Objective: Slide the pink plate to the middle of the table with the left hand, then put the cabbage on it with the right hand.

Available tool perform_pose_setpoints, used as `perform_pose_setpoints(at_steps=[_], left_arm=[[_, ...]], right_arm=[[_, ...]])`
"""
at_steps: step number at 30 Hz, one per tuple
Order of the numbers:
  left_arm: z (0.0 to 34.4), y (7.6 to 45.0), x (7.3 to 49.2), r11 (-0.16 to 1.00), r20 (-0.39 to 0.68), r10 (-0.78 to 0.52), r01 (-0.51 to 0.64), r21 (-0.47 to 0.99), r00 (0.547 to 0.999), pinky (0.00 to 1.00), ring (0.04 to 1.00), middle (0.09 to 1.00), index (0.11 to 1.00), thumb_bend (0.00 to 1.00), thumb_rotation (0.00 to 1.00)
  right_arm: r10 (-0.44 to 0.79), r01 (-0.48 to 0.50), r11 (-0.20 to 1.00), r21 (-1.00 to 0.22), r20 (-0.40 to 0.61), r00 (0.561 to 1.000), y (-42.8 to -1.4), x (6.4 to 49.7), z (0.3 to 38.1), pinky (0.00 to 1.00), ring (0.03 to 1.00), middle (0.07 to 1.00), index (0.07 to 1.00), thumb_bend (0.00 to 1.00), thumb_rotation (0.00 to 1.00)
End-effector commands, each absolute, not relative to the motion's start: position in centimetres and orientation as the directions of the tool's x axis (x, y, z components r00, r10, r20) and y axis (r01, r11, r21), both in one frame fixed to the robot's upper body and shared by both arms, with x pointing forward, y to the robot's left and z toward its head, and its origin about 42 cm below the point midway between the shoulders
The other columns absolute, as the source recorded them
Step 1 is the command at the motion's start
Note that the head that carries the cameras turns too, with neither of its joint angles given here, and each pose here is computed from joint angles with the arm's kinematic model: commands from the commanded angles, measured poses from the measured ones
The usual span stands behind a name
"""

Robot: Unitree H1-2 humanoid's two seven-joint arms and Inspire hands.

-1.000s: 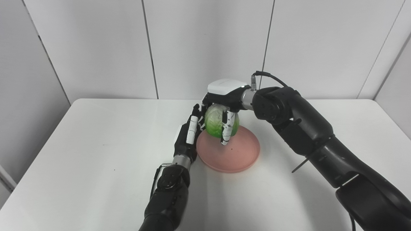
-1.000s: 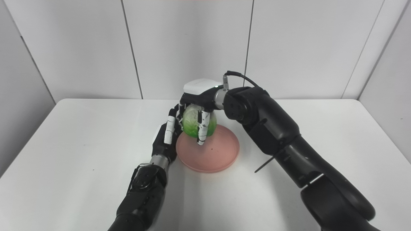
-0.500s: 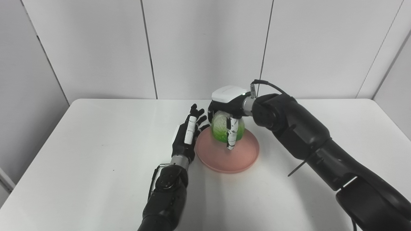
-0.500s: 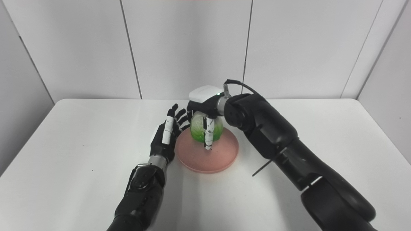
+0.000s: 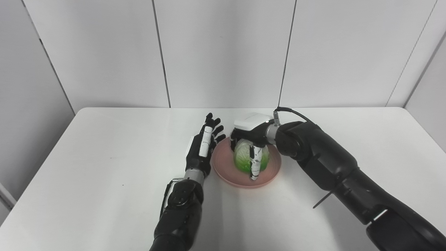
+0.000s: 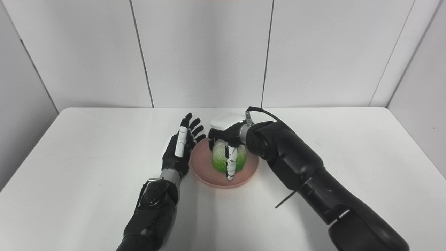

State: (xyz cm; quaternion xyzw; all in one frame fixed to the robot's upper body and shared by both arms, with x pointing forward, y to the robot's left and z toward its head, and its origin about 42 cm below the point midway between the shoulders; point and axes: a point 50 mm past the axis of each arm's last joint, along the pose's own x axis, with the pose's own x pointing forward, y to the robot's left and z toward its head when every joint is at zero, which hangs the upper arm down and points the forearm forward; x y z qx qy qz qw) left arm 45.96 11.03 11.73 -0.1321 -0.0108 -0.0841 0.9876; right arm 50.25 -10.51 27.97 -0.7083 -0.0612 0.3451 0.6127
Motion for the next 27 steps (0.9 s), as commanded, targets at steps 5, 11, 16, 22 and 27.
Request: perform_pose_setpoints(at_steps=[5, 11, 16, 22, 27], left_arm=[[10.2, 11.8, 45.4, 0.948, -0.033, -0.160, 0.144, -0.283, 0.987, 0.89, 0.931, 0.950, 0.981, 0.98, 0.88], [10.2, 12.0, 45.4, 0.952, -0.034, -0.164, 0.149, -0.268, 0.986, 0.89, 0.956, 0.958, 0.986, 1.00, 0.89], [10.2, 12.1, 45.5, 0.953, -0.033, -0.169, 0.155, -0.260, 0.985, 0.89, 0.945, 0.956, 0.987, 0.98, 0.90], [10.2, 12.3, 45.5, 0.950, -0.032, -0.165, 0.150, -0.273, 0.986, 0.92, 0.951, 0.953, 0.977, 0.98, 0.89], [10.3, 12.6, 45.6, 0.952, -0.024, -0.162, 0.149, -0.266, 0.987, 0.86, 0.940, 0.949, 0.967, 0.97, 0.90]], right_arm=[[0.550, -0.242, -0.217, -0.946, -0.324, 0.770, -10.4, 50.2, 31.1, 0.67, 0.813, 0.804, 0.608, 0.89, 0.22], [0.551, -0.309, -0.200, -0.930, -0.368, 0.749, -11.2, 50.1, 31.8, 0.75, 0.908, 0.914, 0.794, 1.00, 0.42], [0.552, -0.317, -0.204, -0.926, -0.376, 0.744, -11.9, 50.2, 32.7, 0.94, 0.943, 0.940, 0.838, 1.00, 0.49], [0.545, -0.297, -0.252, -0.921, -0.389, 0.742, -12.6, 50.1, 34.7, 1.00, 0.963, 0.945, 0.848, 1.00, 0.57], [0.538, -0.256, -0.257, -0.932, -0.358, 0.763, -13.4, 49.4, 37.1, 1.00, 0.966, 0.953, 0.858, 1.00, 0.60]])
